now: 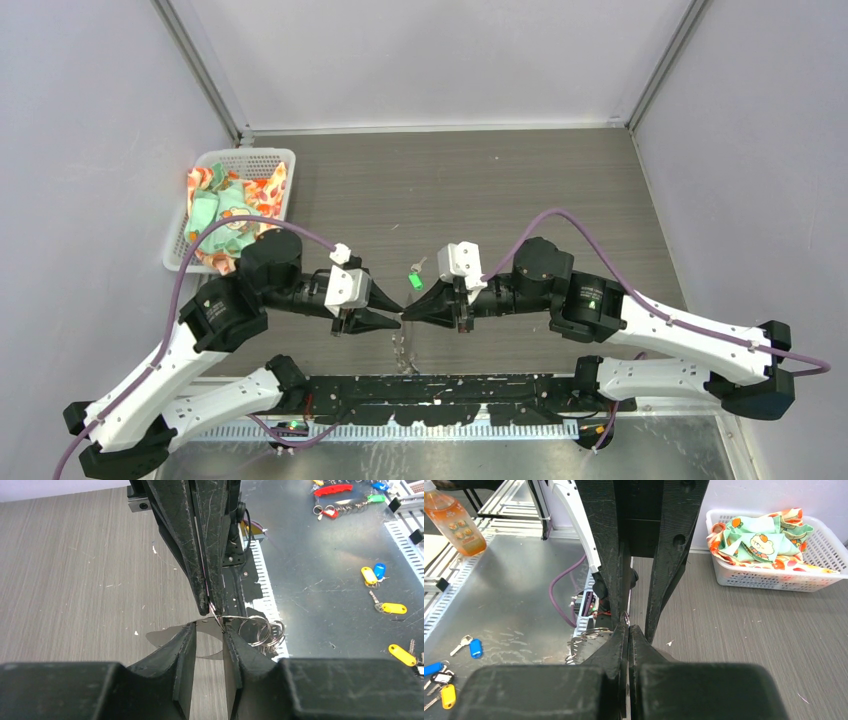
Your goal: Put the keys on the keyring
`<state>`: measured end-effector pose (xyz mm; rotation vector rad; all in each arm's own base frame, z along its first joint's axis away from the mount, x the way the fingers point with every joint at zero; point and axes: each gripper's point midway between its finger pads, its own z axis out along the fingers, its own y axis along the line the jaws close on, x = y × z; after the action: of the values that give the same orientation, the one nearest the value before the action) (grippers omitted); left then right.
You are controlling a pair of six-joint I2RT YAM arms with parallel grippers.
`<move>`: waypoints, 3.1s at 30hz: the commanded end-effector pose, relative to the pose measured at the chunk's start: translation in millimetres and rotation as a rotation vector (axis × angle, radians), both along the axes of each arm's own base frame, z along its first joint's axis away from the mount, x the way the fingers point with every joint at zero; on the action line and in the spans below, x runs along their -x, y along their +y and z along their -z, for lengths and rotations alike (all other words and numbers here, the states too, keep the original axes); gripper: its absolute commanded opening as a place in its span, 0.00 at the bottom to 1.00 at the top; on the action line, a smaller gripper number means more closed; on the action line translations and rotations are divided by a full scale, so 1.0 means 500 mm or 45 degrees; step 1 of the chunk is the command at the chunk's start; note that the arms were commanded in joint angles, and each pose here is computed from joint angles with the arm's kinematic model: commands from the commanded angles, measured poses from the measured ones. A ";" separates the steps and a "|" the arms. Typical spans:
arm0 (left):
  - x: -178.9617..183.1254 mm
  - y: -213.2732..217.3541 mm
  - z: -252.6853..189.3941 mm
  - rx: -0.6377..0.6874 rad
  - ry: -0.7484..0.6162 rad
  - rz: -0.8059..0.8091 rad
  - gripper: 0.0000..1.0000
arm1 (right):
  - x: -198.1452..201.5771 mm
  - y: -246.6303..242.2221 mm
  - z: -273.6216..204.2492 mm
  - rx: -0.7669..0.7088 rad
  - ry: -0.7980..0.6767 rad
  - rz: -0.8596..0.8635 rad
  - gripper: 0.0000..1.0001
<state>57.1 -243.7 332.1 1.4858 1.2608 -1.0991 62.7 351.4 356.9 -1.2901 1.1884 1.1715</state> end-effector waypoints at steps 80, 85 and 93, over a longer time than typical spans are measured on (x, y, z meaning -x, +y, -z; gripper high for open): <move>-0.138 0.095 0.099 -0.307 -0.234 -0.550 0.00 | -0.330 -0.166 0.151 0.148 0.541 1.076 0.60; -0.133 0.124 0.158 -0.399 0.022 -0.621 0.00 | -0.356 -0.147 0.275 0.333 0.530 1.047 0.57; -0.154 0.146 0.186 -0.404 0.200 -0.641 0.00 | -0.381 -0.063 0.441 0.570 0.343 0.671 0.58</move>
<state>142.7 -164.1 235.3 1.2141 1.8591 -0.5782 237.9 292.5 138.0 -0.8457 2.0923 0.6536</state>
